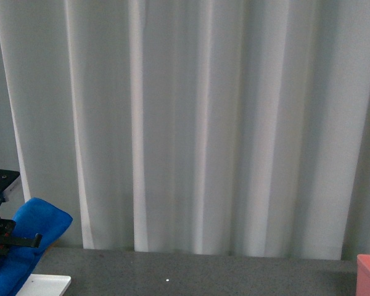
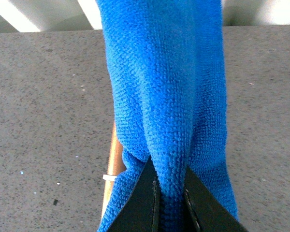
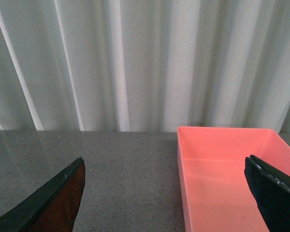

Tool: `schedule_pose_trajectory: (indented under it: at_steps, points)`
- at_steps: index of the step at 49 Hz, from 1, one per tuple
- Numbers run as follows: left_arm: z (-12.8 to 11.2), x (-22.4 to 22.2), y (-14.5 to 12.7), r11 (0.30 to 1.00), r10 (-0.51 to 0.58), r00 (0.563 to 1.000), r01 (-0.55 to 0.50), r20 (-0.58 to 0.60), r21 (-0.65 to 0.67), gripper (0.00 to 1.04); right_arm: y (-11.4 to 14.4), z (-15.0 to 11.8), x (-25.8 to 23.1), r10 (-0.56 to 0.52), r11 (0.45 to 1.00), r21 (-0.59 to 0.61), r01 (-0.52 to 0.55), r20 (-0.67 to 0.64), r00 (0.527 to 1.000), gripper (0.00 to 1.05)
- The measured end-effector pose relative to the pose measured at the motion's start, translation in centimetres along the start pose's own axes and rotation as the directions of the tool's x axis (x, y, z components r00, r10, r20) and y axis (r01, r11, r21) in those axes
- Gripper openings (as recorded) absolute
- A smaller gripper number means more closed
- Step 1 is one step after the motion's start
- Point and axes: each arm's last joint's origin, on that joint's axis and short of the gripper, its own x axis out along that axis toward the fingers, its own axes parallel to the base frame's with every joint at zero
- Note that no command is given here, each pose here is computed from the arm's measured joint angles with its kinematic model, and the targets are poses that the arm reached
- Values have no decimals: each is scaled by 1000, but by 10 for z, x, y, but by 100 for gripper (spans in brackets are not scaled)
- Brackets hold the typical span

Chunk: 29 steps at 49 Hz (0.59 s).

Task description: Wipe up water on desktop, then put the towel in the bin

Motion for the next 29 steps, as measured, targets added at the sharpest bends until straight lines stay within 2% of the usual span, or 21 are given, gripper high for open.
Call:
schedule_pose_trajectory:
  at_steps: [5, 12, 15, 20, 29]
  points:
    - [7, -18, -11, 996, -85, 995, 85, 46, -9, 4, 0, 0, 0, 0, 1000, 0, 0, 0, 1000, 98]
    - [34, -64, -34, 966, -250, 947, 259, 201, -19, 4, 0, 0, 0, 0, 1000, 0, 0, 0, 1000, 98]
    - [45, -84, -42, 945, -312, 910, 327, 273, -11, 4, 0, 0, 0, 0, 1000, 0, 0, 0, 1000, 98]
    - [57, -126, -65, 878, -452, 808, 478, 378, 29, 4, 0, 0, 0, 0, 1000, 0, 0, 0, 1000, 98]
    - [35, -153, -114, 719, -665, 647, 689, 373, 87, 4, 0, 0, 0, 0, 1000, 0, 0, 0, 1000, 98]
